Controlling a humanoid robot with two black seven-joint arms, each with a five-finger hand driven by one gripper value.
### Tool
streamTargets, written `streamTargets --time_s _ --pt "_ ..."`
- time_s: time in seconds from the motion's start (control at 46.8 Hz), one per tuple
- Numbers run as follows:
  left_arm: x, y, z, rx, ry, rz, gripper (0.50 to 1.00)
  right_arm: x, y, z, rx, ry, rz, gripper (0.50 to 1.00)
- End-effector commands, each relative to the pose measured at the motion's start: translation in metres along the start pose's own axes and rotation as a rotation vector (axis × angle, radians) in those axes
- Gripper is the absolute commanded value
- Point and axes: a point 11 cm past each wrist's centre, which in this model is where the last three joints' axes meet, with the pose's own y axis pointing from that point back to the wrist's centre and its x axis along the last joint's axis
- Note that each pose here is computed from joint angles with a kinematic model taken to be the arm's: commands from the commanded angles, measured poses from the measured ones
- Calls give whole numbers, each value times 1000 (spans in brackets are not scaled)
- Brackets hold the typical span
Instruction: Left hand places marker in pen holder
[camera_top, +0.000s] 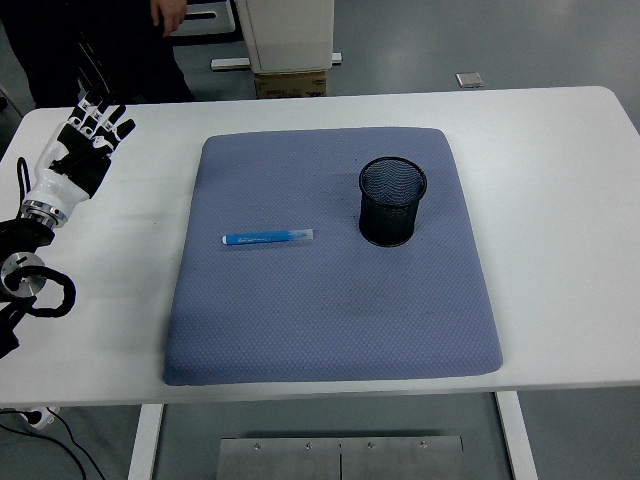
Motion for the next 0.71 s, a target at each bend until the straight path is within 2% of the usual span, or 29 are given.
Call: streamTargets --time_s 0.0,0.684 --pt "1 1 0 1 0 1 1000 0 0 0 0 0 0 1000" --pt "-12 0 -22 25 38 -11 1000 0 0 0 0 0 0 1000"
